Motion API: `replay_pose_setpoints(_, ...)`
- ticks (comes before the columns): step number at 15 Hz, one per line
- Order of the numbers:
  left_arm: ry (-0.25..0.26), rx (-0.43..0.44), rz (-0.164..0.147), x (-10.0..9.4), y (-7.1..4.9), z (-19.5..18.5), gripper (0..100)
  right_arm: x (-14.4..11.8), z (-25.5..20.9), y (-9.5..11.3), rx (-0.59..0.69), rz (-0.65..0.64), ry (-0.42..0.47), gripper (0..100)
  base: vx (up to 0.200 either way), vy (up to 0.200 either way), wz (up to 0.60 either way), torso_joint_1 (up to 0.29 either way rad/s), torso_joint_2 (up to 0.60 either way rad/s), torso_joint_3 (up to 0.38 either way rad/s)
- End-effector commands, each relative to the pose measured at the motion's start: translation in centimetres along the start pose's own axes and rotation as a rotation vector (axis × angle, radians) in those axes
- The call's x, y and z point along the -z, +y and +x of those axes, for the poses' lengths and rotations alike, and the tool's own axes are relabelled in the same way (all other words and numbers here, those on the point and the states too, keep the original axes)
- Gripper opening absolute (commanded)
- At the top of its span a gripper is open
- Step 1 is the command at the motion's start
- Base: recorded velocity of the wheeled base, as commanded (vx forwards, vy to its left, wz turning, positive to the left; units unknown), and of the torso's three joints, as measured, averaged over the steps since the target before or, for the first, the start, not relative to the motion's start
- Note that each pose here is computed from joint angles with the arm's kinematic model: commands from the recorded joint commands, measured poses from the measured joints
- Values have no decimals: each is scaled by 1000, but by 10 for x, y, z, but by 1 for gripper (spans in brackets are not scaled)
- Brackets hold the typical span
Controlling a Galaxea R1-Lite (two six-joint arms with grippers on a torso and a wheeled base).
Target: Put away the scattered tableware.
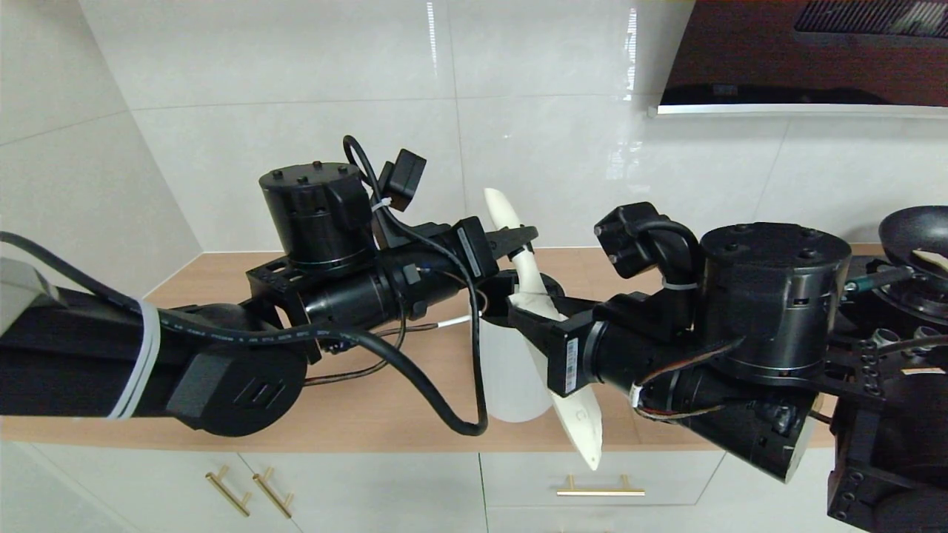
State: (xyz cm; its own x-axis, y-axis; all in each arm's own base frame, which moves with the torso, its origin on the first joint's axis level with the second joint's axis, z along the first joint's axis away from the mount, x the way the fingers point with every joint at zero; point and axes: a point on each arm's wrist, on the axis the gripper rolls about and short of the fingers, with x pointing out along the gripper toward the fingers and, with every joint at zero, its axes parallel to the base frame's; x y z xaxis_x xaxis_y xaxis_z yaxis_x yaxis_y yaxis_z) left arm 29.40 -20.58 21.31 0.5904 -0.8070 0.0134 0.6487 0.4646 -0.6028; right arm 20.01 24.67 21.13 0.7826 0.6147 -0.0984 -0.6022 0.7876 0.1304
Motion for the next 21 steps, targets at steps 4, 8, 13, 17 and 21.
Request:
replay_pose_setpoints(4, -62, 22, 23, -10, -8, -5, 0, -4, -1, 0, 3, 23, -16, 100, 0, 0, 0, 0, 0, 0)
replay_pose_setpoints(8, -158, 25, 62, -32, -18, -21, 0, -34, -33, -7, -1, 43, -127, 100, 0, 0, 0, 0, 0, 0)
replay_pose_setpoints(13, -400, 37, 314, -74, -20, -49, 0, -56, -49, -35, 81, 30, -203, 100, 0, 0, 0, 0, 0, 0)
replay_pose_setpoints(17, -454, 33, 524, -77, -11, -31, 0, -54, -45, -51, 145, 1, -198, 100, 0, 0, 0, 0, 0, 0)
replay_pose_setpoints(21, -381, -34, 636, -57, 20, -9, 0, -48, -33, -57, 175, -4, -172, 100, 0, 0, 0, 0, 0, 0)
